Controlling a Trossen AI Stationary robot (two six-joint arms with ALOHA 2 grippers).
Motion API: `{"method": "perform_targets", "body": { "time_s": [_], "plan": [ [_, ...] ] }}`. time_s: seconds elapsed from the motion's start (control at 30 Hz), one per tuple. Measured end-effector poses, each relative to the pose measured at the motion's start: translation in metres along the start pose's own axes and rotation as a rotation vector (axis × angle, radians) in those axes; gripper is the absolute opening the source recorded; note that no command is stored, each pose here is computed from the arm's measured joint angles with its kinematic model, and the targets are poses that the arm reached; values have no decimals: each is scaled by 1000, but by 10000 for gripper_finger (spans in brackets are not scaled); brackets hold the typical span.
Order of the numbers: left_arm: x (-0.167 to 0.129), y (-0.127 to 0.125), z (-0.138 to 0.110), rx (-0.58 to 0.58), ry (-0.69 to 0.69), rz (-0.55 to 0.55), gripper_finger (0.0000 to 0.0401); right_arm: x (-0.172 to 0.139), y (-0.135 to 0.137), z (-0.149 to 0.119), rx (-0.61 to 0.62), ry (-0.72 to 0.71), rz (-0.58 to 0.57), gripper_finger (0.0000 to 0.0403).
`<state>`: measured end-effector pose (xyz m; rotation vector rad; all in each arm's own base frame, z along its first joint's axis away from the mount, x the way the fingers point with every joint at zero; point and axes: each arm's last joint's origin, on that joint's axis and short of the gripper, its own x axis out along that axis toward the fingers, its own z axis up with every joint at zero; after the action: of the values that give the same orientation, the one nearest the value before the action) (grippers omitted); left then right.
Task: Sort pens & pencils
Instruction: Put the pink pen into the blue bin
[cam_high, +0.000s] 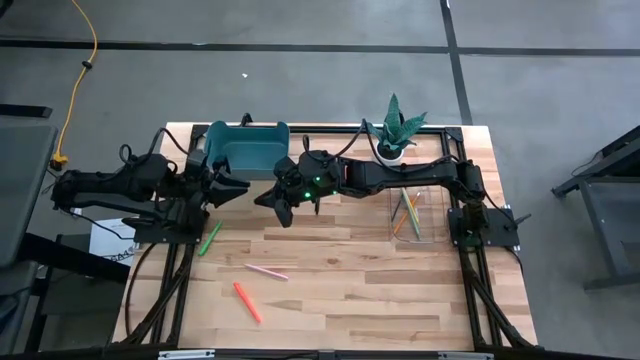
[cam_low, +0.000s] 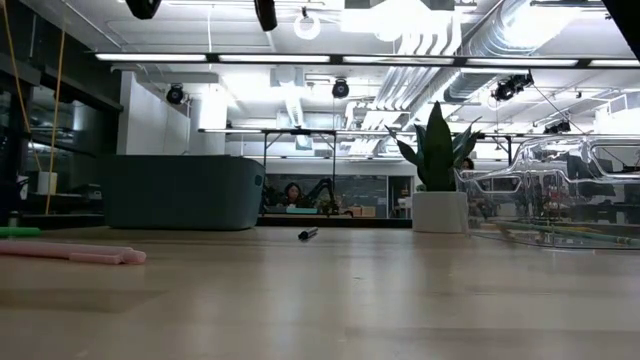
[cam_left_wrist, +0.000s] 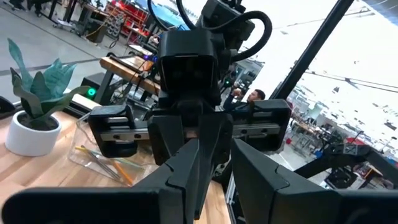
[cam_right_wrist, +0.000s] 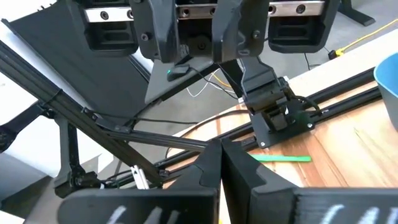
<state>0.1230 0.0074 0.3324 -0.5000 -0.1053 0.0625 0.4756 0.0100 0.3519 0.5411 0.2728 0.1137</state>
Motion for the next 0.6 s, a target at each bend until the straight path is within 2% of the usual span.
{"method": "perform_targets", "body": {
  "time_s": [0.1,0.3,0.6],
  "plan": [
    [0,0,-1,5,7,4,83,0,-3,-2,34,3,-55,0],
    [-1,4,-9,10,98,38,83,-3,-18,-10,99,110,-165,0],
    [-3,3,-20,-11,295,-129,83,-6,-19,-26,131,242,-235,0]
  ]
}}
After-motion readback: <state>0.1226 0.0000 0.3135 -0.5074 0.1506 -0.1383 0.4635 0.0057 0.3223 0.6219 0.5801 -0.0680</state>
